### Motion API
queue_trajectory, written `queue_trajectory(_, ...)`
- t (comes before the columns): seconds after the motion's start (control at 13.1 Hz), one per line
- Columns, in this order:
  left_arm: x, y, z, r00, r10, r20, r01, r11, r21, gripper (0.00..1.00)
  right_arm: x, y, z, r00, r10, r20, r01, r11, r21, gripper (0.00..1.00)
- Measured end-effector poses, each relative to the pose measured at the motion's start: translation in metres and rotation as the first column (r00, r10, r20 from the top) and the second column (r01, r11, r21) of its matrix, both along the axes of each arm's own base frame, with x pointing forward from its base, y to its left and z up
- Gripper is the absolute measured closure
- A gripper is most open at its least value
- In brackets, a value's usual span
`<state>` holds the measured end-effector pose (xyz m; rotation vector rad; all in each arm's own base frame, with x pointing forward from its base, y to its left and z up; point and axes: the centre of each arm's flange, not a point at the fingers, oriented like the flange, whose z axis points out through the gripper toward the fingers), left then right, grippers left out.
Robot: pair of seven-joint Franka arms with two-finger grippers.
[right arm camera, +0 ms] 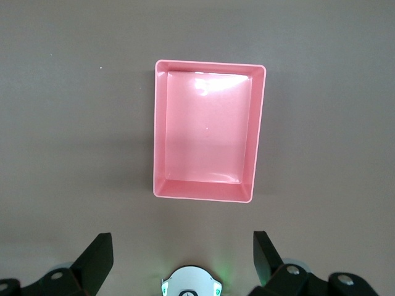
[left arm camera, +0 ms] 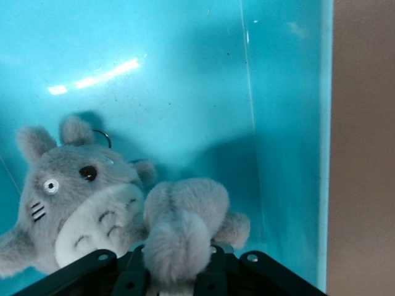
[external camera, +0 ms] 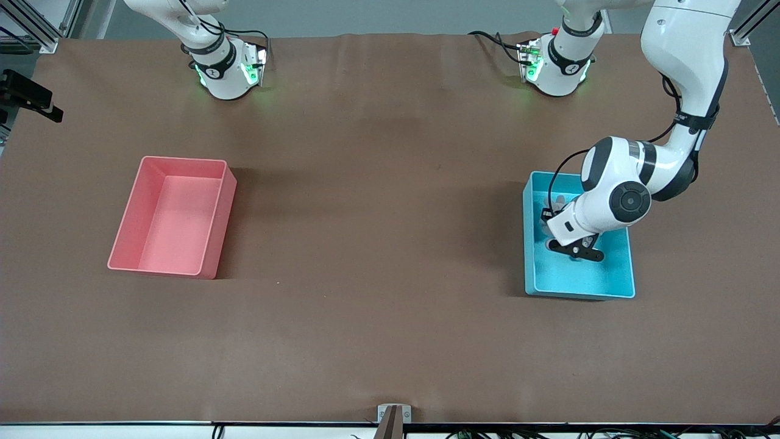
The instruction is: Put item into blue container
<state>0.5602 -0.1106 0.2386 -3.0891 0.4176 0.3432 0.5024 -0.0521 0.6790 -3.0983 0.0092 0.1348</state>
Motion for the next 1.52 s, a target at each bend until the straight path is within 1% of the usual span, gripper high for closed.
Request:
queue_trajectory(0.08,0.001,0.001,0.001,1.000,0.002,0.003,-0.002,1.000,0.000,0.69,0.000,0.000,0.000,1.000,0.012,0.003,-0.012,1.000,0.001,0.00)
queue_trajectory(0.15,0.003,0.003,0.004,1.000,0.007,0.009,-0.007,1.000,-0.001,0.59,0.001,0.000,0.001,0.999,0.031,0.008,-0.031,1.000,0.002,0.00)
queue_trajectory(0.3,0.010,0.013,0.020,0.999,0.026,0.029,-0.026,1.000,0.001,0.34,0.001,0.000,0.001,0.998,0.054,0.013,-0.054,0.999,0.003,0.00)
queue_trajectory(0.53,0.015,0.023,0.078,0.998,0.040,0.052,-0.042,0.999,0.022,0.02,0.001,0.000,0.002,0.998,0.059,0.017,-0.059,0.998,0.003,0.00)
queue_trajectory(0.69,0.010,0.024,0.134,0.996,0.045,0.079,-0.048,0.998,0.037,0.00,0.001,0.000,0.001,0.998,0.059,0.016,-0.059,0.998,0.003,0.00)
queue_trajectory(0.91,-0.012,0.021,0.202,0.991,0.072,0.110,-0.075,0.997,0.019,0.00,0.000,-0.001,0.001,0.998,0.057,0.009,-0.058,0.998,0.004,0.00)
queue_trajectory(1.14,-0.032,0.023,0.248,0.988,0.090,0.128,-0.093,0.995,0.020,0.00,-0.002,0.000,-0.001,0.999,0.045,-0.008,-0.045,0.999,0.006,0.00)
queue_trajectory(1.37,-0.043,0.040,0.288,0.976,0.141,0.163,-0.142,0.990,-0.006,0.00,-0.002,0.000,-0.001,0.999,0.037,-0.017,-0.037,0.999,0.006,0.00)
queue_trajectory(1.52,-0.046,0.060,0.320,0.971,0.184,0.155,-0.184,0.983,-0.012,0.00,-0.003,0.000,-0.001,0.999,0.036,-0.018,-0.036,0.999,0.006,0.00)
